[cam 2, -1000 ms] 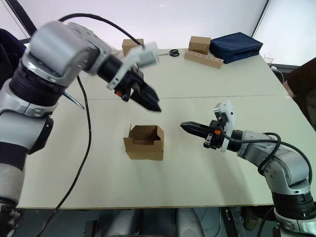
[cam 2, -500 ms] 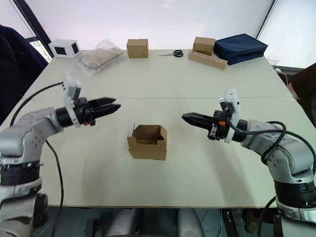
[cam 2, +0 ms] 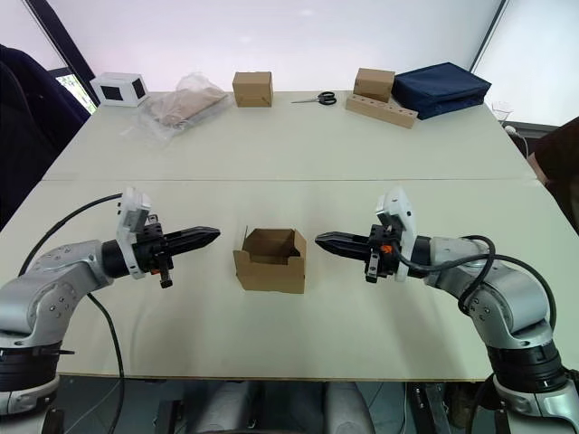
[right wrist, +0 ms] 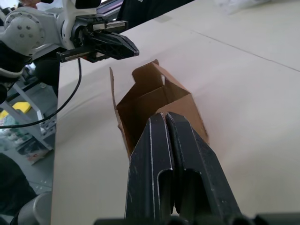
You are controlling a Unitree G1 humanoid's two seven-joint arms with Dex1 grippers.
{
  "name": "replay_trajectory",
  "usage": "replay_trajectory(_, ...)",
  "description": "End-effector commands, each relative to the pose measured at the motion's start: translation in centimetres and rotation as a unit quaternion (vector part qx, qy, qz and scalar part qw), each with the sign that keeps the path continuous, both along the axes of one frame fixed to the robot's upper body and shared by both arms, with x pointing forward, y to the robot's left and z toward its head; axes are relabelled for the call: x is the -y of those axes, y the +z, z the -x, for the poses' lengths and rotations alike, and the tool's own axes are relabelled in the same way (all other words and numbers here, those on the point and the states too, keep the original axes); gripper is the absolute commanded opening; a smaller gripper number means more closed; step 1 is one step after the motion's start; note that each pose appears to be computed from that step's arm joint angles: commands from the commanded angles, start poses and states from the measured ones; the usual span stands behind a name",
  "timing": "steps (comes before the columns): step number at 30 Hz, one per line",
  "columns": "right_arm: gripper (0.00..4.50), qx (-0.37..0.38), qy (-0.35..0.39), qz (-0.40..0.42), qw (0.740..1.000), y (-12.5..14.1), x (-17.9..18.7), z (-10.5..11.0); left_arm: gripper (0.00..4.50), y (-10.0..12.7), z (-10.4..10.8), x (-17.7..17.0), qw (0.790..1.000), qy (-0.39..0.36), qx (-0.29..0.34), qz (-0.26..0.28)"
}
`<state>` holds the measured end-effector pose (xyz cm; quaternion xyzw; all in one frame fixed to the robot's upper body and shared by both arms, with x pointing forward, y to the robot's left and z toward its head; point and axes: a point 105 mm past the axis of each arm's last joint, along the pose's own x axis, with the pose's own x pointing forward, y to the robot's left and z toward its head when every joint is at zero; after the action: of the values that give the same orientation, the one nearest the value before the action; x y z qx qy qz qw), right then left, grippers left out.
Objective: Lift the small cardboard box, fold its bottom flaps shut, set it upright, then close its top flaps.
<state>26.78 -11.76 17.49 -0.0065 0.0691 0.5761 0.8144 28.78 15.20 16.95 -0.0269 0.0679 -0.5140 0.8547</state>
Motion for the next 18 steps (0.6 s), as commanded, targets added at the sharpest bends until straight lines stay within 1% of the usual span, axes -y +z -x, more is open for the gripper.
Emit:
replay_trajectory(1,0.0,0.029,0.015,0.01,0.999,0.3,-0.9,-0.2,0.05,0.9,-0.3,0.9,0.999,-0.025,0.027,-0.007)
replay_trajectory(7,0.0,0.041,0.017,0.025,0.999,-0.2,-1.4,-1.0,0.05,0.5,-0.7,1.6,0.998,-0.05,0.026,-0.016)
replay_trajectory(13,0.0,0.039,0.035,0.021,0.998,-0.1,-2.2,-0.7,0.05,-0.2,0.1,2.1,0.997,-0.072,0.019,-0.022)
replay_trajectory(18,0.0,0.037,0.043,0.02,0.998,-0.3,-2.6,-0.5,0.05,-0.7,0.4,2.6,0.996,-0.078,0.021,-0.032)
